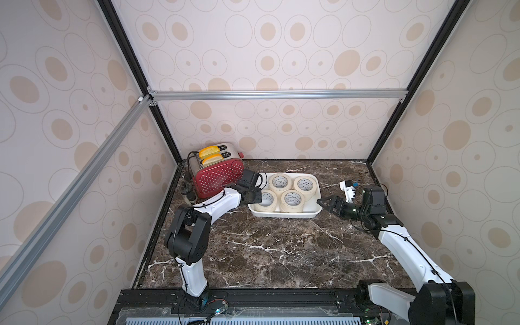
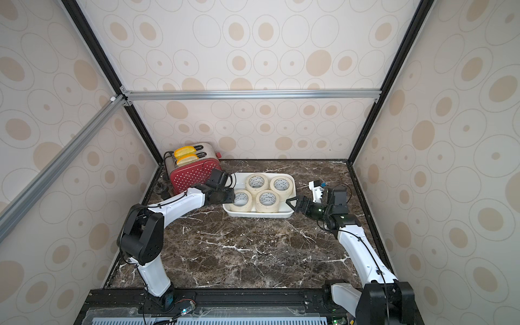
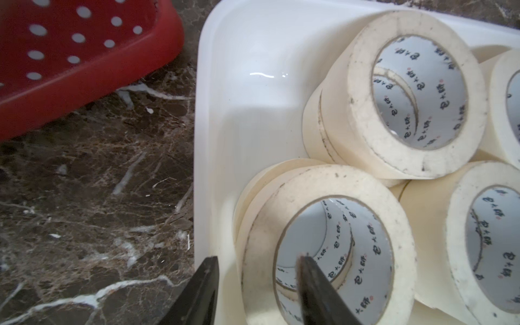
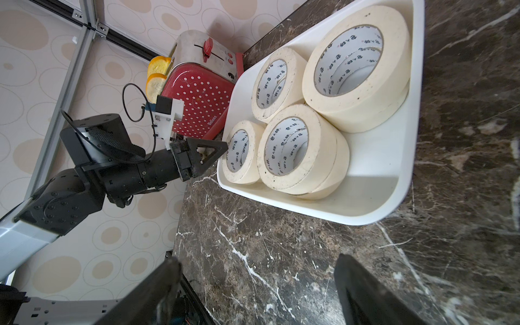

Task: Take out the art tape in the storage box
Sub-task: Pick up the art tape from the storage box.

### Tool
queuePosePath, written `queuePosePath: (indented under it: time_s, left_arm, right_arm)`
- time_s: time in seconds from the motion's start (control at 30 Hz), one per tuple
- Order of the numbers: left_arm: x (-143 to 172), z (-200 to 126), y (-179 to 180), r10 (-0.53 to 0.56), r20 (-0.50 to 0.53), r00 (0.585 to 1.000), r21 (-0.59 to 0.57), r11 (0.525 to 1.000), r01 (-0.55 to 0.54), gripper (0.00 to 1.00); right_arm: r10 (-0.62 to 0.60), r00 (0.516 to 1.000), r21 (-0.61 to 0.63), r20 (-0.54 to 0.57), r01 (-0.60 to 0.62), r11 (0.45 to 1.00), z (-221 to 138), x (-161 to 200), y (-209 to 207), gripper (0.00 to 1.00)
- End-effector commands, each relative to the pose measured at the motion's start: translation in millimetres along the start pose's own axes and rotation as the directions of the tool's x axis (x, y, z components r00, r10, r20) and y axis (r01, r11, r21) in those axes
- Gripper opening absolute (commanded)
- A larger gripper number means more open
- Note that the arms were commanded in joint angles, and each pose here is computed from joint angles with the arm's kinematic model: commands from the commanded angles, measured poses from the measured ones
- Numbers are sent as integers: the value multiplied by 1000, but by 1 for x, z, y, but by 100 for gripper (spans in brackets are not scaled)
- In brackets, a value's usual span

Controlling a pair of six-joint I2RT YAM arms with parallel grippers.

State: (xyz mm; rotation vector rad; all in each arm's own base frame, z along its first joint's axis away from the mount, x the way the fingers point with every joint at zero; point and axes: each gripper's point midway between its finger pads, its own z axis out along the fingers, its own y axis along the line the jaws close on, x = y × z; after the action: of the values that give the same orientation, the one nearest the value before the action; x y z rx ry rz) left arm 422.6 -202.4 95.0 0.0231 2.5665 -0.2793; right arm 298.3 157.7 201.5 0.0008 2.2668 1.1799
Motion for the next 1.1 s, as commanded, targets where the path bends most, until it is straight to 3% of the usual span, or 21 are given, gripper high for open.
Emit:
queuePosePath:
  time_s: [0.0, 0.17, 0.3, 0.43, 1.07]
  left_arm:
    - [10, 9, -1, 43, -50, 998, -31, 999, -45, 47]
    - [16, 14, -1, 79, -77, 994, -63, 995, -84, 47]
    - [18, 15, -1, 82, -77, 994, -70, 994, -88, 36]
    - [16, 12, 0, 83, -64, 994, -77, 993, -88, 30]
    - [-14, -54, 1, -19, 126, 992, -25, 999, 23, 10]
  right_arm:
    - [1, 1000, 1, 7, -1, 1000, 0, -1, -2, 89]
    - [6, 1000, 11, 2, -6, 1000, 1, 0, -5, 89]
    - [12, 1000, 19, -2, -12, 1000, 3, 2, -9, 89]
    - [16, 1000, 22, -4, -16, 1000, 4, 3, -10, 89]
    - [-23, 999, 83, -47, 27, 996, 1, 12, -20, 89]
